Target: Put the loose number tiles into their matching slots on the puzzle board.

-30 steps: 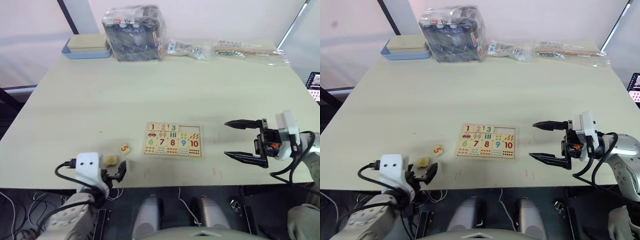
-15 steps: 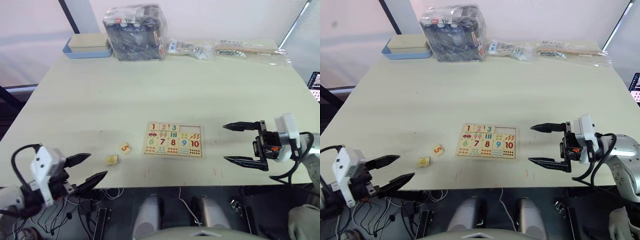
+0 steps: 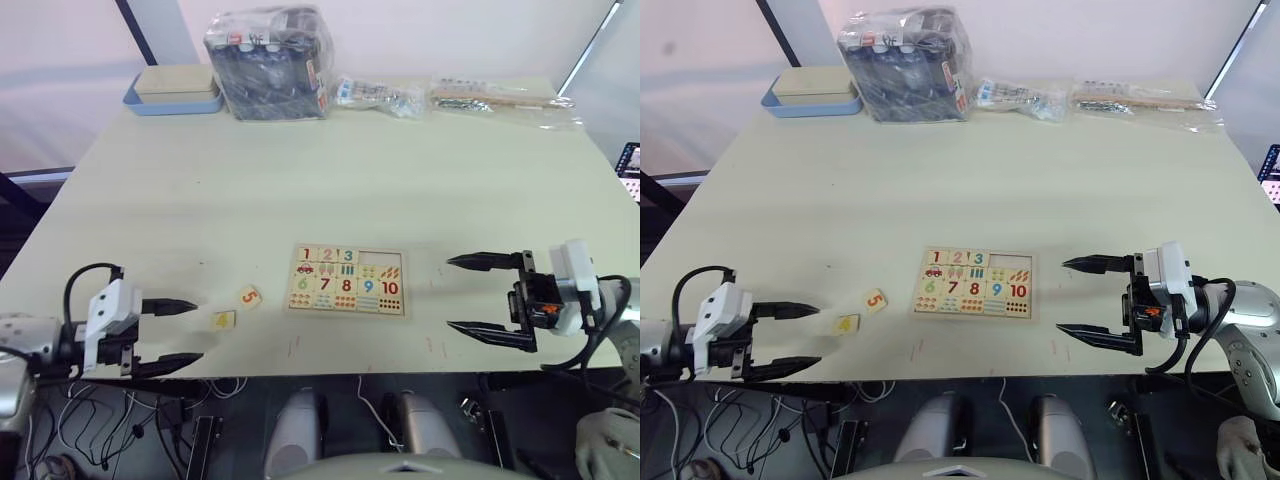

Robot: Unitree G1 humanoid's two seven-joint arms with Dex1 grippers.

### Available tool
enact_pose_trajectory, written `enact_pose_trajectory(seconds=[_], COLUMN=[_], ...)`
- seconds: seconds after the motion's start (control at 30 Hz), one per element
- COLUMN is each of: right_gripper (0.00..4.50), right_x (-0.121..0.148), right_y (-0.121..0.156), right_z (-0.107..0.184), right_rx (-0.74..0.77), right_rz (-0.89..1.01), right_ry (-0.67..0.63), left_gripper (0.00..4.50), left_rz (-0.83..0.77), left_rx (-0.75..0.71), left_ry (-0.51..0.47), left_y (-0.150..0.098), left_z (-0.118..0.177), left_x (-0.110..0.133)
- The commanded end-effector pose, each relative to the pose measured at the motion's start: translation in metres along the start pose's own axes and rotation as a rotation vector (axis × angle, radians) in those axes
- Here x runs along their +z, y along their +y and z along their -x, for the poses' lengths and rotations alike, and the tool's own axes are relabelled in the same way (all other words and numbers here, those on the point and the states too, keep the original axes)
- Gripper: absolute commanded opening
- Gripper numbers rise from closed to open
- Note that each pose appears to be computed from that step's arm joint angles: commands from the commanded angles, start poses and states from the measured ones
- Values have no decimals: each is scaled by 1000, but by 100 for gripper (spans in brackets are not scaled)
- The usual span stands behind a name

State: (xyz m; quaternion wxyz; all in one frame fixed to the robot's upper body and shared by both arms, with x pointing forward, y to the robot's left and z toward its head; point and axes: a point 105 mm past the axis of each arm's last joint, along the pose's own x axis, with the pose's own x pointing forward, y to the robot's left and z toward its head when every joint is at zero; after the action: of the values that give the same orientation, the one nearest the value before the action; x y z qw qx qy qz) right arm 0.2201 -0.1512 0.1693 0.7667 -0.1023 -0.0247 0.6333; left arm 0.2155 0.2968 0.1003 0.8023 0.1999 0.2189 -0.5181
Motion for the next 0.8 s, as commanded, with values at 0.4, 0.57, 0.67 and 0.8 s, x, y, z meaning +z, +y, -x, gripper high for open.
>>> enact_pose_trajectory(seconds=[0.4, 0.57, 0.67, 0.8], right_gripper=[450, 450, 450, 450], right_x=[8, 7, 6, 6], right_y=[1, 2, 3, 3], right_z=[-1, -2, -3, -3], right_rx=[-16, -16, -17, -21], right_rz=[61, 60, 58, 57], right_ry=[-7, -8, -8, -9], left_gripper=[335, 335, 308, 167], left_rz=[-64, -81, -89, -103], left_rx=[-7, -11, -26, -44], left_ry=[9, 2, 3, 4], left_y=[12, 15, 14, 13], left_z=[-20, -24, -25, -26], left_x=[-9, -7, -8, -9])
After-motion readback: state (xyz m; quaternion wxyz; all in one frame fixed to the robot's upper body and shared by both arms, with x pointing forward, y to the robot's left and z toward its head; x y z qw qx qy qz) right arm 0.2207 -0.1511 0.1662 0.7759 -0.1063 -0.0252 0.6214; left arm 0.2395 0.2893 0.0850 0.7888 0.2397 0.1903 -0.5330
